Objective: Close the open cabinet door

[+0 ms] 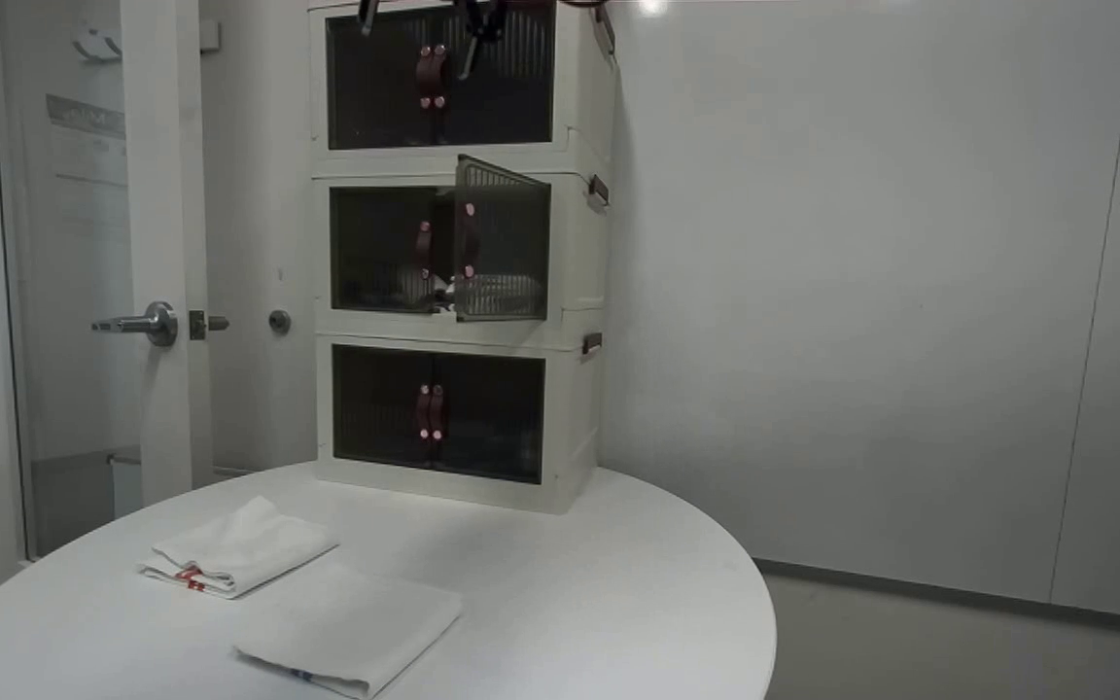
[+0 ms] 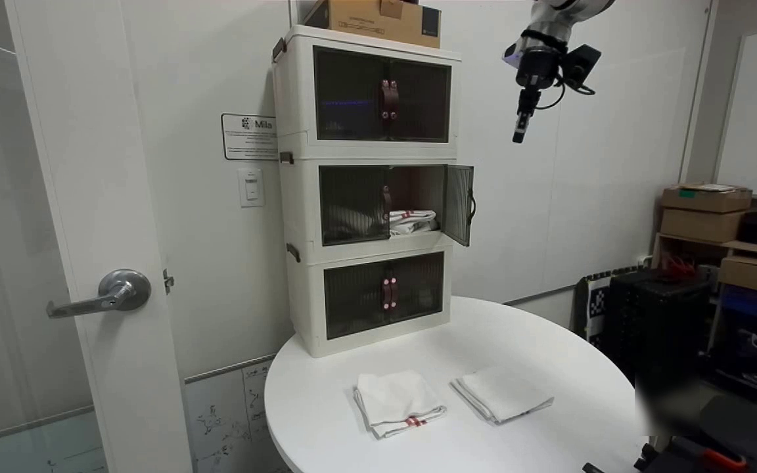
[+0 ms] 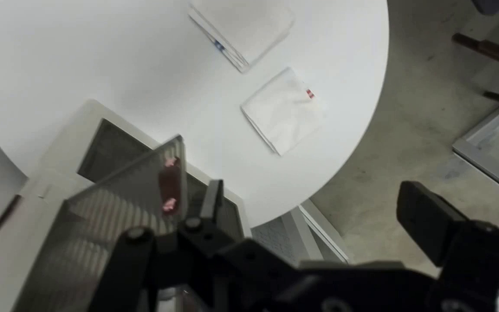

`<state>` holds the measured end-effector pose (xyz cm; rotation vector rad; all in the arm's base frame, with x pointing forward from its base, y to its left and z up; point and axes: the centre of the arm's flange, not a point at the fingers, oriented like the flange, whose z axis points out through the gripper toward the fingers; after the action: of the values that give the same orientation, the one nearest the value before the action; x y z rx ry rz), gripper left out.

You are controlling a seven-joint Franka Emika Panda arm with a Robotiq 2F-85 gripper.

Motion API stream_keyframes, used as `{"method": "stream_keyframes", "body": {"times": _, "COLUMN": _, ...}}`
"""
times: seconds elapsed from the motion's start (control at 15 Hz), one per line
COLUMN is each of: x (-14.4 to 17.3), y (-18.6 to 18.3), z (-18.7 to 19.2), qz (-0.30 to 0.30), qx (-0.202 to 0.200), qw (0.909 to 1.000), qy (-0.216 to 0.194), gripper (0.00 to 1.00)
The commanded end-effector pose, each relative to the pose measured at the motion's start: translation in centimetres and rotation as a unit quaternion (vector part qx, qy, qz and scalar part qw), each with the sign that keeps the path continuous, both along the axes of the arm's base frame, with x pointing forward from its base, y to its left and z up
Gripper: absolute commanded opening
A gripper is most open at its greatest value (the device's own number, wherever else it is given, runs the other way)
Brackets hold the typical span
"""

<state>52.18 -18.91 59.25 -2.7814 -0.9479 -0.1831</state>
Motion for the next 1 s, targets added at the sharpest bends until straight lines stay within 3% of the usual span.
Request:
{"method": "stream_keyframes", "body": {"times": 0.0, "x": -0.7, "y": -3.8, "z": 1.9, "qz": 0.001, "qx": -0.091, "qw": 0.9956, "qy": 0.024, "gripper": 1.00}}
{"method": "stream_keyframes", "body": {"times": 0.2, "x": 0.4, "y": -4.0, "z": 1.8, "qz": 0.017, "qx": -0.163, "qw": 0.9862, "qy": 0.027, "gripper": 1.00}}
{"method": "stream_keyframes", "body": {"times": 0.4, "x": 2.8, "y": -2.7, "z": 1.4, "qz": 0.041, "qx": -0.206, "qw": 0.9776, "qy": 0.006, "gripper": 1.00}}
{"method": "stream_keyframes", "body": {"times": 0.93, "x": 8.9, "y": -2.2, "z": 0.3, "qz": 0.043, "qx": -0.213, "qw": 0.9746, "qy": -0.055, "gripper": 1.00}}
